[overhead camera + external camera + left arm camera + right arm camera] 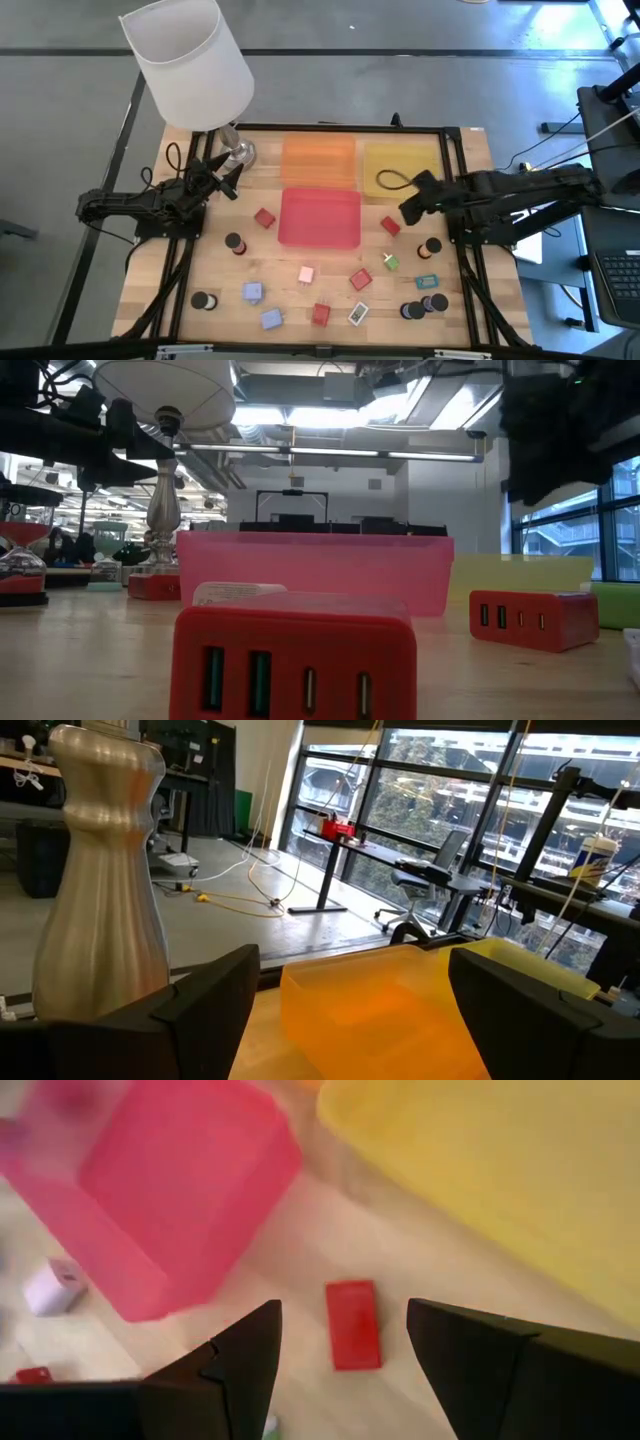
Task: Pick & Place Office items
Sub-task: Put the red digital clock into the yellow bin
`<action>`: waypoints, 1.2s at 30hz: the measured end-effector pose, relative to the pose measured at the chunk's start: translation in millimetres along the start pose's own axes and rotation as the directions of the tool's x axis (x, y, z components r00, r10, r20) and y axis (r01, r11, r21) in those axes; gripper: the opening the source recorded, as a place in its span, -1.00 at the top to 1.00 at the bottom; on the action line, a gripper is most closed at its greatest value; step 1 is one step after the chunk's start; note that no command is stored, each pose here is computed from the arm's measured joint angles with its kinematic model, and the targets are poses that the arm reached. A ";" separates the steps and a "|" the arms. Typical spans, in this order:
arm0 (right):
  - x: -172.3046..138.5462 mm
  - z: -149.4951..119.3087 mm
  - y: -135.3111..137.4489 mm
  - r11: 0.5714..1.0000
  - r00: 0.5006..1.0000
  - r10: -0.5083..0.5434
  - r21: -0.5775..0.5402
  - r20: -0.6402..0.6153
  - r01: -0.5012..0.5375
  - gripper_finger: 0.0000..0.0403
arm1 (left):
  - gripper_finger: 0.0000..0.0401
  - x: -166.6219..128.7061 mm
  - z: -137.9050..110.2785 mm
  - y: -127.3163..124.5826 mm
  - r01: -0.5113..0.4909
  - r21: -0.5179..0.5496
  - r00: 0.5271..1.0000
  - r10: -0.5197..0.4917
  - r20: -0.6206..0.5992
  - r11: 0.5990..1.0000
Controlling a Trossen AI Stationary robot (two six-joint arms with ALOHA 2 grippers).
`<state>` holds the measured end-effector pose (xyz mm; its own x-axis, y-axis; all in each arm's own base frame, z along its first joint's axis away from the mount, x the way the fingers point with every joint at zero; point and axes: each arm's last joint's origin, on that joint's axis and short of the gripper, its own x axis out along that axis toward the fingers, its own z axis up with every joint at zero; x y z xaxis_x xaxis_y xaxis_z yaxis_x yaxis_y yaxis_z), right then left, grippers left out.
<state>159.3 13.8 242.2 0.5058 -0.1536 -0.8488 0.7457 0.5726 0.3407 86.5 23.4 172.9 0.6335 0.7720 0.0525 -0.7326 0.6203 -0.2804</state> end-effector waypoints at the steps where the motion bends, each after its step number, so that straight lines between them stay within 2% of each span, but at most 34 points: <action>1: 5.7 0.3 4.6 1.000 0.999 -0.017 -0.005 -0.037 0.017 -0.09 | -0.61 0.0 0.1 0.0 -0.001 -0.001 1.000 0.001 0.002 1.000; 4: 24.6 -1.6 13.0 0.996 0.987 -0.086 -0.031 -0.132 0.083 -0.09 | -0.61 0.0 -0.2 0.1 -0.002 0.001 1.000 0.002 0.000 1.000; 9: 53.9 -7.3 16.9 0.975 0.952 -0.221 -0.081 -0.212 0.208 -0.09 | -0.61 0.0 0.0 0.0 -0.002 -0.001 1.000 0.002 0.001 1.000; 14: 73.8 -12.3 18.8 0.958 0.917 -0.284 -0.113 -0.279 0.262 -0.09 | -0.61 0.0 0.1 0.0 -0.002 0.000 1.000 0.002 0.001 1.000; 18: 81.8 -14.7 20.8 0.957 0.904 -0.281 -0.165 -0.321 0.239 -0.09 | -0.61 0.0 0.1 0.0 -0.002 -0.001 1.000 0.002 0.001 1.000; 23: 84.6 -13.1 25.6 0.964 0.922 -0.230 -0.206 -0.312 0.171 -0.12 | -0.61 0.0 0.1 0.0 -0.003 -0.001 1.000 0.003 0.001 1.000; 32: 85.3 -11.8 26.6 0.967 0.932 -0.229 -0.176 -0.280 0.184 -0.46 | -0.61 0.0 0.0 0.0 -0.003 -0.001 1.000 0.003 0.001 1.000; 36: 86.2 -11.1 29.8 0.971 0.947 -0.214 -0.158 -0.240 0.179 -0.54 | -0.61 0.0 0.2 0.0 -0.003 -0.001 1.000 0.003 0.001 1.000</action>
<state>220.3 26.6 174.7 0.2158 -0.0747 -0.9736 0.7458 0.6562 0.1150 86.5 23.4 173.0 0.6312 0.7738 0.0532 -0.7340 0.6181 -0.2815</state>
